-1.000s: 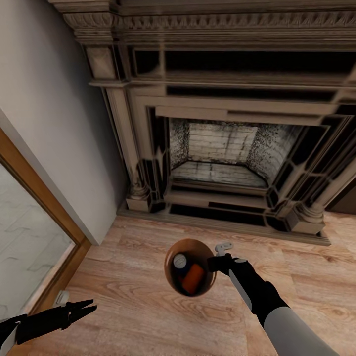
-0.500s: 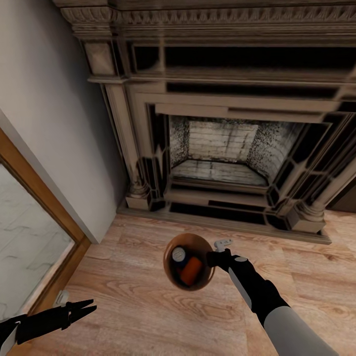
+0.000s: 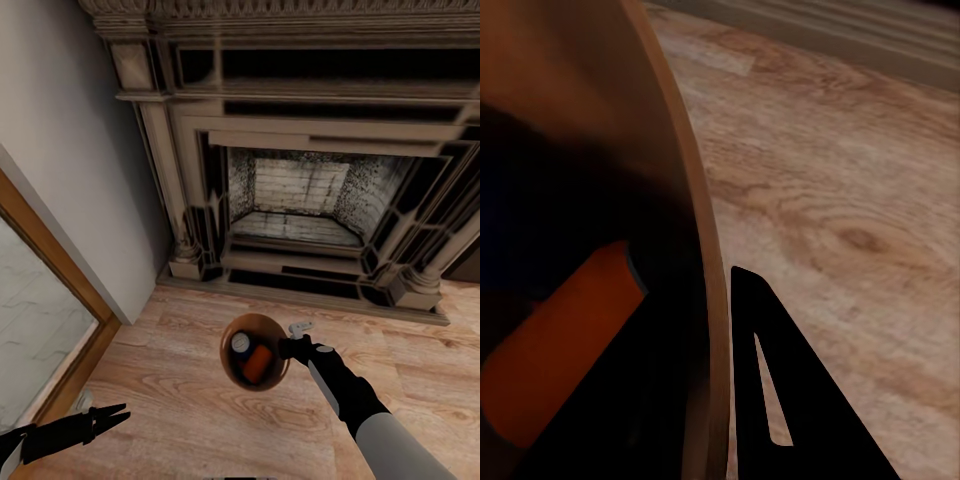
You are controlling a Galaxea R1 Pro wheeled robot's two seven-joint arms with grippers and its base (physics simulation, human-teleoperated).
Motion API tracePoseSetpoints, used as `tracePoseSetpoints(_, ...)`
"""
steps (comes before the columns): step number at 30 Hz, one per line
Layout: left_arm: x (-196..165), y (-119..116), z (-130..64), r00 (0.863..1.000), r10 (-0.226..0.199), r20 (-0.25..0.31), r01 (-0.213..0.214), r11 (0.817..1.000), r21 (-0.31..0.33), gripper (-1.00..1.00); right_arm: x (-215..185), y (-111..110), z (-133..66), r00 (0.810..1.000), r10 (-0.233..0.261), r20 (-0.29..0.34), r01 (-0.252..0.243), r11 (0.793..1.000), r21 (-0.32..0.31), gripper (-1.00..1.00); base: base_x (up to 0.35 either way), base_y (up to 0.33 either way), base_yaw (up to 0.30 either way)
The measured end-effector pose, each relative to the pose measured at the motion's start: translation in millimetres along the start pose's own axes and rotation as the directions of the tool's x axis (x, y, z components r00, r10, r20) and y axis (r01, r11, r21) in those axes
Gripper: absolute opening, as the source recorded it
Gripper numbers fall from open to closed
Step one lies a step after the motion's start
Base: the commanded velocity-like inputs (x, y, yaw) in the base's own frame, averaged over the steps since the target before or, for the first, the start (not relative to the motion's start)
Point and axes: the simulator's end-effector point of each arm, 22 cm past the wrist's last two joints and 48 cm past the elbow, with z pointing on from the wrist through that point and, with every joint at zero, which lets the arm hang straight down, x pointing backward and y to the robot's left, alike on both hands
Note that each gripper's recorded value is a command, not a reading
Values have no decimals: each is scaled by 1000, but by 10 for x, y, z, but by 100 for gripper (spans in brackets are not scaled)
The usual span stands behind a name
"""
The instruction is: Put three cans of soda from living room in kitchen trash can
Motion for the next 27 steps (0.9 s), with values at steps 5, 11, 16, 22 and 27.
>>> tracePoseSetpoints(5, 14, 16, 8, 1000, 0, 0, 0, 1000, 0, 100, 15, 0, 13, 1000, 1, 1, -1, 1000, 0, -100, 0, 0, 0)
tracePoseSetpoints(11, 86, 94, 41, 1000, 0, 0, 0, 1000, 0, 100, 106, -4, 82, 1000, -2, 0, 2, 1000, 0, -100, 0, 0, 0)
tracePoseSetpoints(16, 160, 173, 77, 1000, 0, -1, 0, 1000, 0, 100, 195, -8, 150, 1000, -2, 0, 2, 1000, -1, -100, 0, 0, 0)
tracePoseSetpoints(22, 160, 173, 78, 1000, 0, -1, 0, 1000, 1, 100, 193, -8, 149, 1000, -1, 1, 1, 1000, -1, -100, 0, 0, 0)
tracePoseSetpoints(27, 233, 252, 110, 1000, 0, -1, 0, 1000, 1, 100, 285, -15, 218, 1000, -2, 1, 2, 1000, 0, -100, 0, 0, 0)
